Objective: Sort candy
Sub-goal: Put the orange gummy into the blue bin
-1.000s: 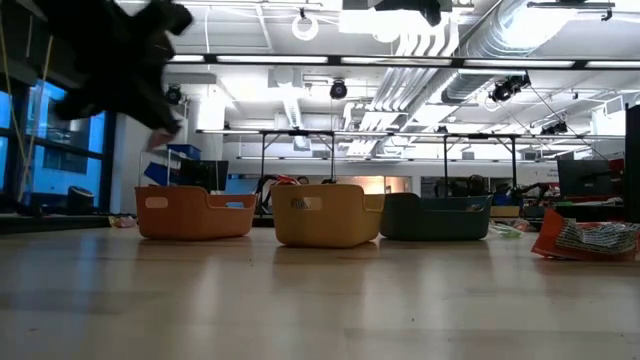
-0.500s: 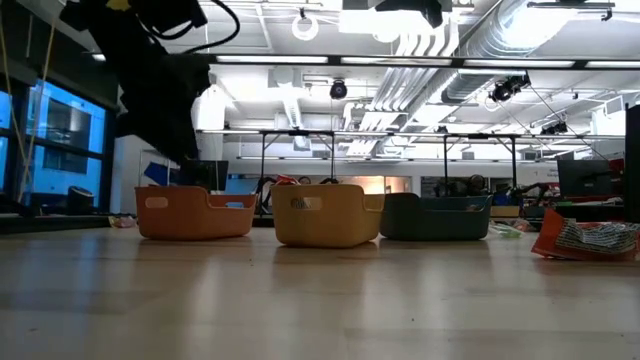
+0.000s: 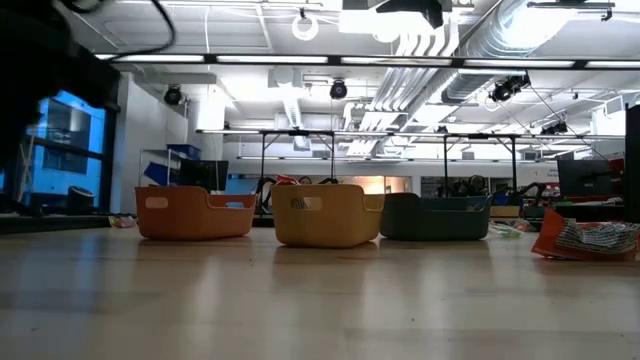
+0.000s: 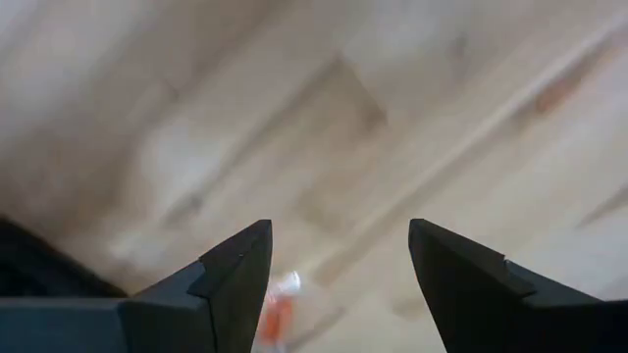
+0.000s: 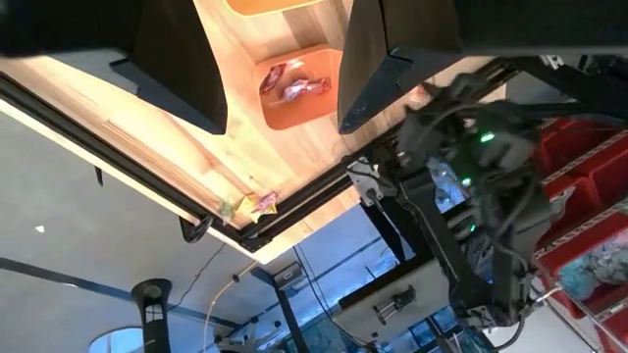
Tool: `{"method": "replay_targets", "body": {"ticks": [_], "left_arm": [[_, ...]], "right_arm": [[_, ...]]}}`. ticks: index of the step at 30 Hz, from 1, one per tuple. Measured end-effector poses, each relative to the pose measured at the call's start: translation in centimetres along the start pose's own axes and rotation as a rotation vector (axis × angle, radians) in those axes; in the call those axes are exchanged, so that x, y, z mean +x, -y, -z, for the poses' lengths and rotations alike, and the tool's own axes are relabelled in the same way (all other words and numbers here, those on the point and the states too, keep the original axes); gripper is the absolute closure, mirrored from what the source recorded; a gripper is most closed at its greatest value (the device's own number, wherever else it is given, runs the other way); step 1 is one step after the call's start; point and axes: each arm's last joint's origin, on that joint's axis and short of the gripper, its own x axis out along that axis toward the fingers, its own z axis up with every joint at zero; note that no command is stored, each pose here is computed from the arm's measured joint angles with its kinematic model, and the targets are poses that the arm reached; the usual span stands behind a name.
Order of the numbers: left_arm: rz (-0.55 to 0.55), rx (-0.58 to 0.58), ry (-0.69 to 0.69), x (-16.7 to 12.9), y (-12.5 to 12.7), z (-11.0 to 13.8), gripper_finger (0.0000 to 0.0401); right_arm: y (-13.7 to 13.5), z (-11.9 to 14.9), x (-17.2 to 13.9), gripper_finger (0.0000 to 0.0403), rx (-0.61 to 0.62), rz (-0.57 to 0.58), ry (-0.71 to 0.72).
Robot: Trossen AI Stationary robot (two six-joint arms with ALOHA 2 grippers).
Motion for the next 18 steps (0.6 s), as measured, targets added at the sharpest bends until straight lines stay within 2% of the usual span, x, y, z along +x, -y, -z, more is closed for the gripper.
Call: {"method": "replay_targets", "body": {"ticks": [5,11,18], "left_arm": [[-0.048,-0.031,-0.075,1.0,0.7,2.9,0.0166],[-0.158,-0.147,-0.223,4.1,-1.2,4.5,0.0166],[-0.066,-0.162,-0.25,6.5,-1.8,4.7,0.0172]], "right_arm": [[0.0,0.0,0.0,0.0213,-0.005,0.001,0.0],[0.0,0.0,0.0,0.0213,-0.016,0.001,0.0],[0.0,0.0,0.0,0.0213,-0.019,0.001,-0.001]]}}
